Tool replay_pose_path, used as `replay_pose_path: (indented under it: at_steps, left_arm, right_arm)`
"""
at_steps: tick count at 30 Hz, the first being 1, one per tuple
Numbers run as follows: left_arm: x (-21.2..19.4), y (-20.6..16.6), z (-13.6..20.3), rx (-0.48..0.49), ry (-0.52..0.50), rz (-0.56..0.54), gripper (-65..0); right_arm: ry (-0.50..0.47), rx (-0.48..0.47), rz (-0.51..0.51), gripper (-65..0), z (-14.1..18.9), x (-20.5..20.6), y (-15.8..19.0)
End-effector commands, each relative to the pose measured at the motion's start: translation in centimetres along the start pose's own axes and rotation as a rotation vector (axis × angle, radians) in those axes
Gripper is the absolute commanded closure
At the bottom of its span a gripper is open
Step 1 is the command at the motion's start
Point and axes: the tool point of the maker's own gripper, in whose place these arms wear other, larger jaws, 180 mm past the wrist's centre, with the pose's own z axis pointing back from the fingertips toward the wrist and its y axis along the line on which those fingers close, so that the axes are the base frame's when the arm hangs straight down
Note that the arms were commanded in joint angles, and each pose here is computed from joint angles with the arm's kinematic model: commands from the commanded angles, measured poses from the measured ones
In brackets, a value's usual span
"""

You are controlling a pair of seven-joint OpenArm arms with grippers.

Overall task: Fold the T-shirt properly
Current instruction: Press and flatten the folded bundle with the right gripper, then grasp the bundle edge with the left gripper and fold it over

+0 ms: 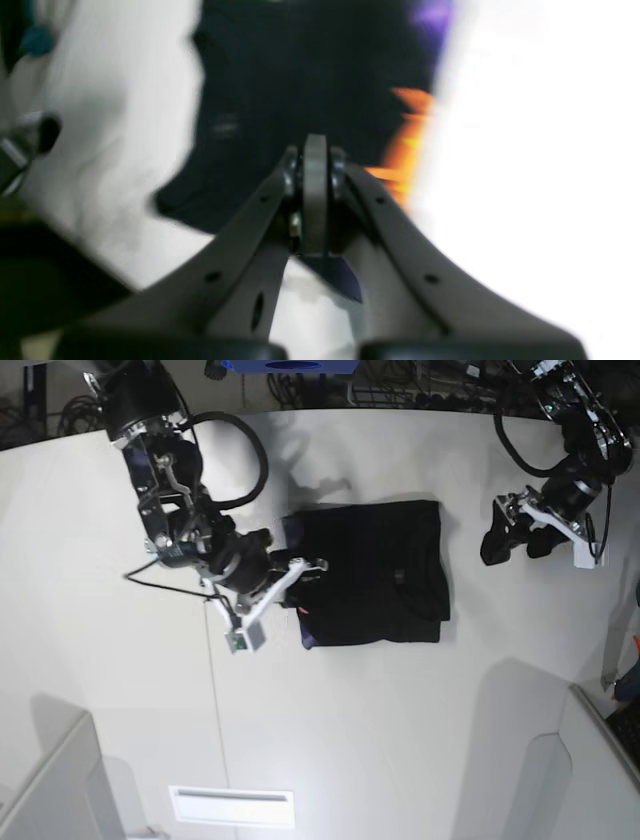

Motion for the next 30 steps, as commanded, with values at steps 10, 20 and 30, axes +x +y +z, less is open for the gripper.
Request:
replay_pose_path:
  at_steps: [10, 20, 30]
  left_arm:
    - [-1.9, -4.6, -8.8, -0.183, 0.125, 0.258, -65.0]
    - [-6.2, -4.9, -12.1, -0.061, 0.338, 0.31, -65.0]
    - [-7.5, -3.9, -12.8, 0.052, 0.477, 0.032, 0.0]
  right_arm:
    - [-0.029, -0.02, 0.027, 0.0, 2.0, -1.3, -3.7]
    - [-0.071, -0.055, 0.009, 0.0, 3.7, -1.1, -5.5]
    - [-0.11, -0.1, 0.003, 0.0, 5.5, -0.6, -7.0]
